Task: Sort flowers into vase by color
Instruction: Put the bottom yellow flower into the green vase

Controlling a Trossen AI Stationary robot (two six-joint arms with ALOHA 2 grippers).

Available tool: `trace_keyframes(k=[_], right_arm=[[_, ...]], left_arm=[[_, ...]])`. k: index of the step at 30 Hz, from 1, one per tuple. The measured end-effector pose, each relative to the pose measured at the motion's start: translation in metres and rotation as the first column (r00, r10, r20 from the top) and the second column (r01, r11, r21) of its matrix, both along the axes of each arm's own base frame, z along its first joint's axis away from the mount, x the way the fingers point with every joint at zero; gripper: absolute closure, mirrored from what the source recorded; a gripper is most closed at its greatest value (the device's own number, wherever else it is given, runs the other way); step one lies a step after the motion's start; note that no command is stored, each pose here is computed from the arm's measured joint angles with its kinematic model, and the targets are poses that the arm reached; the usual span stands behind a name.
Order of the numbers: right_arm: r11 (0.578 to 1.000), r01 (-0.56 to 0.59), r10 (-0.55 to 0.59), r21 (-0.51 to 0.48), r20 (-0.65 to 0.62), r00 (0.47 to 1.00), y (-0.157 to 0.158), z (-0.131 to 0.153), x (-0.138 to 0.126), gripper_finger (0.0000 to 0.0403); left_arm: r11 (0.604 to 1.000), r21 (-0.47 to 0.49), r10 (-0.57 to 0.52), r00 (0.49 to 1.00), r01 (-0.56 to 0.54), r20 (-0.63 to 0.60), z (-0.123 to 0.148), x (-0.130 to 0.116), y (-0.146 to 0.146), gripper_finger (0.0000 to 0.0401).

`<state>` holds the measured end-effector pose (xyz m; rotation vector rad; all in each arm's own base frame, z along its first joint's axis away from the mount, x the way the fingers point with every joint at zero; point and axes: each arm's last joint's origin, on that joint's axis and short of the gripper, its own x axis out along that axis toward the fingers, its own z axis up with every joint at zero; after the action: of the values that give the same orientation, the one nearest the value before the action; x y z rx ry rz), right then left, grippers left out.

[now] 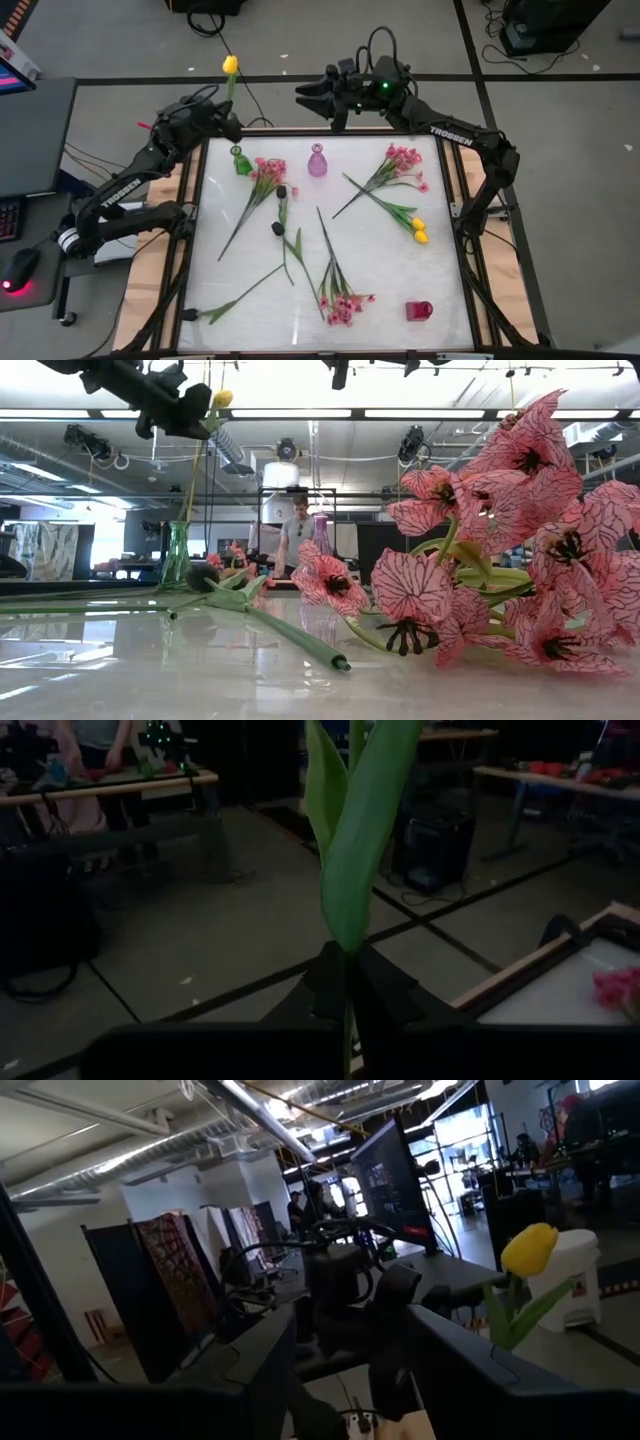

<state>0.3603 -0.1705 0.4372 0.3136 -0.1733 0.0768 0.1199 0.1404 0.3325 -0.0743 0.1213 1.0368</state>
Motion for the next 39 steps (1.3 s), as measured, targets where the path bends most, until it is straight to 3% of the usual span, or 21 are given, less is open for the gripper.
trace_keyframes(k=[17,39], right_arm=[[1.000,0.002,-0.002,0.010,-0.034,0.999,-0.0007,-0.0038,0.0008,0.0207],[0.999,-0.002,0.003,0.036,-0.034,0.999,-0.0007,-0.0037,0.0007,0.0207]], left_arm=[[0.999,-0.048,0.000,0.999,-0.002,-0.037,-0.0058,-0.0008,-0.0008,0.0387],[1.000,-0.027,0.002,1.000,-0.002,-0.013,-0.0028,-0.0005,-0.0004,0.0387]])
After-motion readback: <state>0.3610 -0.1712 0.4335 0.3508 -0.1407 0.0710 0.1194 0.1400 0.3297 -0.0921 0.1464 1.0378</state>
